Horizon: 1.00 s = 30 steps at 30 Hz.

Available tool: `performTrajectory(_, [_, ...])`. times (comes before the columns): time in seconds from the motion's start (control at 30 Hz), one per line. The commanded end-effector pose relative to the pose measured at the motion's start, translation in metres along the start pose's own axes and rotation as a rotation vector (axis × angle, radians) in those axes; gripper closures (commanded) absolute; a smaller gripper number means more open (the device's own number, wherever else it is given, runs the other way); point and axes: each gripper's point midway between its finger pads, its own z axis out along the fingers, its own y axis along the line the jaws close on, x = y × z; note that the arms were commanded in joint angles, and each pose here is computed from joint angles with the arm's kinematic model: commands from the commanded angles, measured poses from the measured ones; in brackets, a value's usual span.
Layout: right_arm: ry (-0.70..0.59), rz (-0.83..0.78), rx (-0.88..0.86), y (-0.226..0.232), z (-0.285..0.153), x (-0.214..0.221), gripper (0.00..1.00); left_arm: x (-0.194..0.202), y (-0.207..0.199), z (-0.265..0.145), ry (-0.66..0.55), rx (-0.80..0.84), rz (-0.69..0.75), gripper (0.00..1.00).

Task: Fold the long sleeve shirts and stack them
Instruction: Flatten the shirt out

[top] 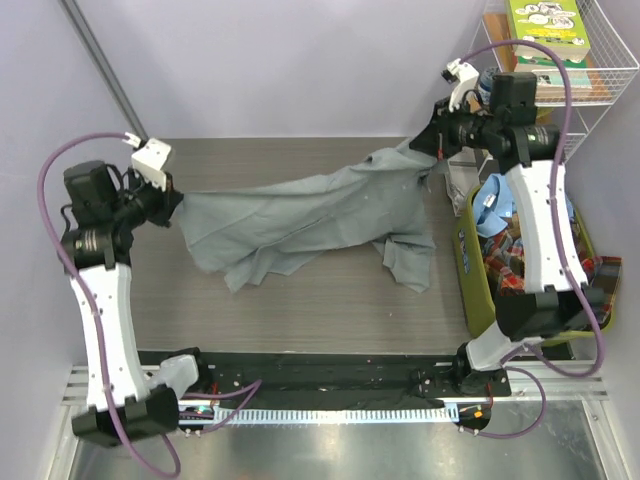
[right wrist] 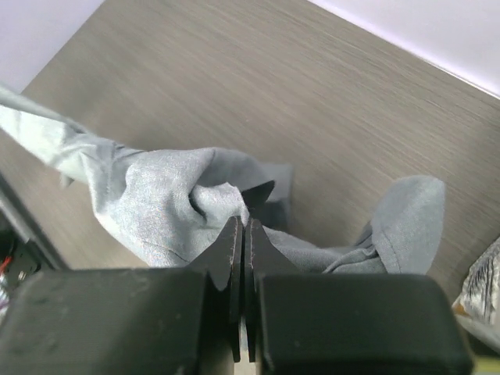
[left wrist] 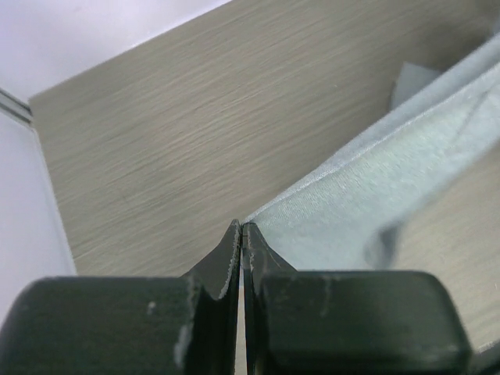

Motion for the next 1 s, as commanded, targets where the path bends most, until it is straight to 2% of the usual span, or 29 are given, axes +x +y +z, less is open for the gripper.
performTrajectory(0.0, [-0.130, 0.010, 0.078, -0.049, 0.045, -0.045, 0.99, 0.007, 0.057, 0.069, 0.009, -0.064, -0.121, 1.00])
performTrajectory(0.07, [-0.129, 0.056, 0.091, -0.080, 0.081, -0.049, 0.99, -0.022, 0.080, 0.084, -0.074, -0.090, -0.142, 1.00])
performTrajectory(0.1, [-0.216, 0.026, 0.106, -0.080, 0.073, -0.086, 0.99, -0.027, 0.090, 0.096, -0.085, -0.095, -0.168, 1.00])
performTrajectory(0.13, [-0.206, 0.054, 0.108, -0.100, 0.100, -0.081, 0.99, -0.029, 0.104, 0.115, -0.092, -0.093, -0.192, 1.00])
performTrajectory(0.17, [-0.246, 0.041, 0.106, -0.102, 0.101, -0.096, 0.99, -0.056, 0.115, 0.116, -0.147, -0.101, -0.175, 1.00])
performTrajectory(0.23, [-0.402, 0.006, 0.112, -0.101, 0.091, -0.144, 0.99, -0.070, 0.131, 0.132, -0.179, -0.107, -0.214, 1.00])
performTrajectory(0.27, [-0.462, -0.006, 0.132, -0.101, 0.083, -0.160, 0.99, -0.102, 0.142, 0.123, -0.258, -0.136, -0.177, 1.00])
performTrajectory(0.3, [-0.496, 0.017, 0.145, -0.105, 0.082, -0.165, 0.99, -0.117, 0.146, 0.120, -0.295, -0.151, -0.186, 1.00])
performTrajectory(0.33, [-0.612, -0.040, 0.144, -0.098, 0.068, -0.193, 0.99, -0.130, 0.153, 0.114, -0.332, -0.183, -0.173, 1.00])
performTrajectory(0.37, [-0.697, -0.090, 0.145, -0.079, 0.038, -0.217, 0.99, -0.157, 0.158, 0.100, -0.417, -0.211, -0.148, 1.00])
performTrajectory(0.4, [-0.732, -0.088, 0.171, -0.082, 0.032, -0.220, 0.99, -0.173, 0.159, 0.088, -0.474, -0.232, -0.154, 1.00])
performTrajectory(0.53, [-1.043, -0.201, 0.231, -0.042, -0.059, -0.287, 0.99, -0.223, 0.166, 0.027, -0.683, -0.348, -0.111, 1.00])
performTrajectory(0.63, [-1.123, -0.279, 0.222, -0.017, -0.091, -0.299, 0.99, -0.234, 0.164, -0.001, -0.747, -0.381, -0.039, 1.00])
performTrajectory(0.67, [-1.100, -0.294, 0.206, -0.015, -0.087, -0.294, 0.99, -0.222, 0.158, 0.009, -0.714, -0.341, -0.008, 1.00])
performTrajectory(0.73, [-0.947, -0.284, 0.140, -0.019, -0.051, -0.260, 0.99, -0.207, 0.145, 0.015, -0.674, -0.302, 0.036, 1.00])
performTrajectory(0.77, [-0.876, -0.289, 0.122, -0.022, -0.036, -0.242, 0.99, -0.177, 0.144, 0.033, -0.595, -0.283, 0.062, 1.00])
performTrajectory(0.8, [-0.749, -0.230, 0.108, -0.040, 0.001, -0.201, 0.99, -0.165, 0.130, 0.036, -0.564, -0.230, 0.103, 1.00])
performTrajectory(0.83, [-0.675, -0.207, 0.093, -0.039, 0.009, -0.177, 0.99, -0.141, 0.125, 0.046, -0.499, -0.208, 0.087, 1.00])
performTrajectory(0.87, [-0.575, -0.170, 0.060, -0.043, 0.027, -0.142, 0.99, -0.100, 0.120, 0.064, -0.412, -0.189, 0.095, 1.00])
performTrajectory(0.9, [-0.435, -0.124, 0.051, -0.056, 0.057, -0.083, 0.99, -0.080, 0.107, 0.070, -0.371, -0.133, 0.115, 1.00])
performTrajectory(0.93, [-0.345, -0.085, 0.041, -0.052, 0.058, -0.049, 0.99, -0.062, 0.094, 0.067, -0.326, -0.108, 0.118, 1.00])
performTrajectory(0.97, [-0.270, -0.047, 0.033, -0.052, 0.065, -0.018, 0.99, -0.026, 0.082, 0.078, -0.262, -0.068, 0.096, 1.00])
